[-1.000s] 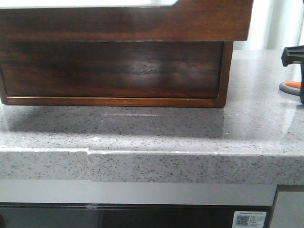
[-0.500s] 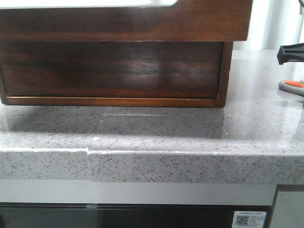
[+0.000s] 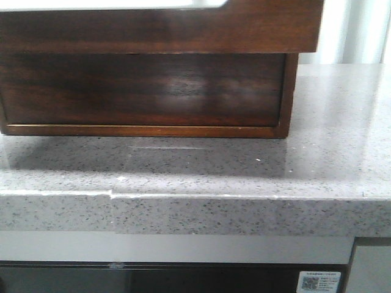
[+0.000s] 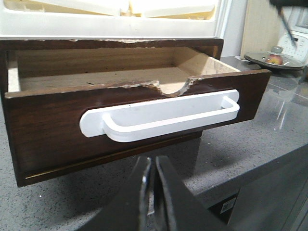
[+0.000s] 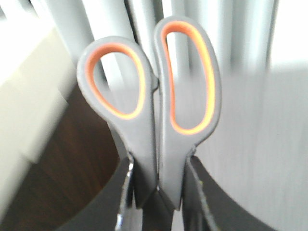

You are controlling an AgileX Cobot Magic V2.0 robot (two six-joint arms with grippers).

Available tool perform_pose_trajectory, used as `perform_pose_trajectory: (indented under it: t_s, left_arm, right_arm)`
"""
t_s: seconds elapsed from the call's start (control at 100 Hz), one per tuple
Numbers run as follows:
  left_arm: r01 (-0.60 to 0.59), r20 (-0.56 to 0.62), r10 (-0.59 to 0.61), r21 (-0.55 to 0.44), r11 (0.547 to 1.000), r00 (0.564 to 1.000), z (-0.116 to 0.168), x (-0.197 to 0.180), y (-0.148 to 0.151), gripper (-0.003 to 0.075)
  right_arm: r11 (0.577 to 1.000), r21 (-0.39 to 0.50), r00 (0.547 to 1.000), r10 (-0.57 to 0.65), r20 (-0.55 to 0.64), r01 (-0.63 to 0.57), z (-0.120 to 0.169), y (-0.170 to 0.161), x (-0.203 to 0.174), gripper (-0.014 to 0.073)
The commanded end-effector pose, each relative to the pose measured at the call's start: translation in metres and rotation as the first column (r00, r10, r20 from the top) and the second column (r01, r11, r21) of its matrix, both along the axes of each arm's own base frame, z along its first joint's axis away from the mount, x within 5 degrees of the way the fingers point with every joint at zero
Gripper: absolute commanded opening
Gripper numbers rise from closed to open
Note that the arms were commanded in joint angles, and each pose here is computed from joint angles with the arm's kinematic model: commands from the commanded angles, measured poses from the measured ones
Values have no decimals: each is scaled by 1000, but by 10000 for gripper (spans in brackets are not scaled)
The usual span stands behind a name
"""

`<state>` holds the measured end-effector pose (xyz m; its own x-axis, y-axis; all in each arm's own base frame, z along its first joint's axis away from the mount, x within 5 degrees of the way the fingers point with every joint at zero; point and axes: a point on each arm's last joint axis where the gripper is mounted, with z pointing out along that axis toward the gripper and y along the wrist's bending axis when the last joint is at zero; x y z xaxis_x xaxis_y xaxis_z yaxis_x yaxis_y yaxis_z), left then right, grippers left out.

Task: Put scissors in drawer with both arms
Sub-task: 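Carry the scissors over the open drawer and release them inside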

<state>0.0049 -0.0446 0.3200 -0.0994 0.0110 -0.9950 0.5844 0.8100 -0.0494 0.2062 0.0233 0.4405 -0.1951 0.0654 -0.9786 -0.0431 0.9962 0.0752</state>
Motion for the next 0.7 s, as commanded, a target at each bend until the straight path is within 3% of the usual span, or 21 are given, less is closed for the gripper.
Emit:
perform_pose_trajectory:
  t_s: [0.0,0.14,0.24,0.46,0.69]
  left_arm:
    - [-21,58,24,-58,998,998,15,-1,2,-19]
    - [-22,60,26,-58,998,998,15,-1,2,-19]
    - [-22,60,26,-58,998,998,15,-1,2,-19]
    - [-22,60,26,-58,998,998,15,-1,2,-19]
    - [-22,60,26,-58,998,998,15,-1,2,-19]
  right_arm:
    - [990,-108,962,115,246,-91,54,13,-20,-79]
    - [941,-265,899,293,326,-210,82,42,-30,-79]
    - [880,-369,843,424,330,-298,87,71,-29,-79]
    - [663,-628,730,650,212,-408,61,147,-12,-79]
    - [465,-791,710,702,56,-398,16,200,18,-79]
